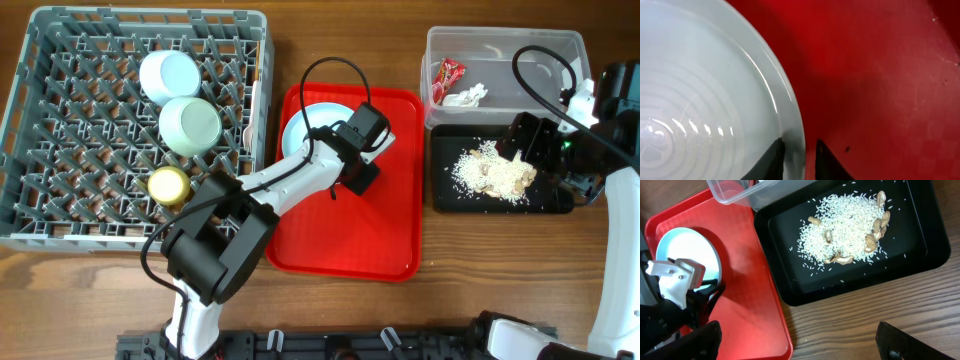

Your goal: Sort waste into correct bins and load items into the dishwasher rack

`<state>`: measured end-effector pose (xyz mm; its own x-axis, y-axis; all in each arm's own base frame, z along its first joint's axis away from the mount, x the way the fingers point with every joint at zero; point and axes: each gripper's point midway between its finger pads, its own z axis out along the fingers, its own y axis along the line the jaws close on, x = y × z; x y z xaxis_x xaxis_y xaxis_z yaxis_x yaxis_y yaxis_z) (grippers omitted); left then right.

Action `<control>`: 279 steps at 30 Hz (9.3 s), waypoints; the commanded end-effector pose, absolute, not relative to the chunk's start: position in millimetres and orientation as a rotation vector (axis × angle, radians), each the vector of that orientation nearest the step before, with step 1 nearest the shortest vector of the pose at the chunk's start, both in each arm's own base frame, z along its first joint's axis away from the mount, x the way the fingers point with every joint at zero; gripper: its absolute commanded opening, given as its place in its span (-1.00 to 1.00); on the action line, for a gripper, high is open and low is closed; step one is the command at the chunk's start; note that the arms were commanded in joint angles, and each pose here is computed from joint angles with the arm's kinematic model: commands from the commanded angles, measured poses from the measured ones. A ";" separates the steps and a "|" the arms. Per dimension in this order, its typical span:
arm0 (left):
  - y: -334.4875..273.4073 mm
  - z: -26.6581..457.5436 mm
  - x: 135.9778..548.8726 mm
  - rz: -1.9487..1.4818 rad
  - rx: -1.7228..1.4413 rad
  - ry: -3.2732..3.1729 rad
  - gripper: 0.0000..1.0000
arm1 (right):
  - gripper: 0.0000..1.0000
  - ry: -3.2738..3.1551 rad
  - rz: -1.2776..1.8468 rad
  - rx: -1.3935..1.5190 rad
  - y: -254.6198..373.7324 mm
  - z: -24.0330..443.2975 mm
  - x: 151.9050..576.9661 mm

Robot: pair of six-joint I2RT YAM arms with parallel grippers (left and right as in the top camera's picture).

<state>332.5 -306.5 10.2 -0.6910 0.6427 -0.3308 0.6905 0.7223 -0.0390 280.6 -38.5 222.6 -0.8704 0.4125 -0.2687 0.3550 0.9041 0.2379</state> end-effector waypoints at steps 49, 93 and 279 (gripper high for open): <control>-184.0 302.9 391.1 -1.002 0.316 2.158 -0.92 | 0.99 2.761 0.282 0.567 -36.5 219.3 281.1; -44.2 248.9 438.8 -0.593 -0.173 2.301 1.00 | 1.00 2.618 0.557 0.153 23.6 243.9 316.7; -27.6 160.0 244.2 -0.245 0.005 1.637 1.00 | 0.99 1.559 0.005 -0.169 21.7 175.6 245.7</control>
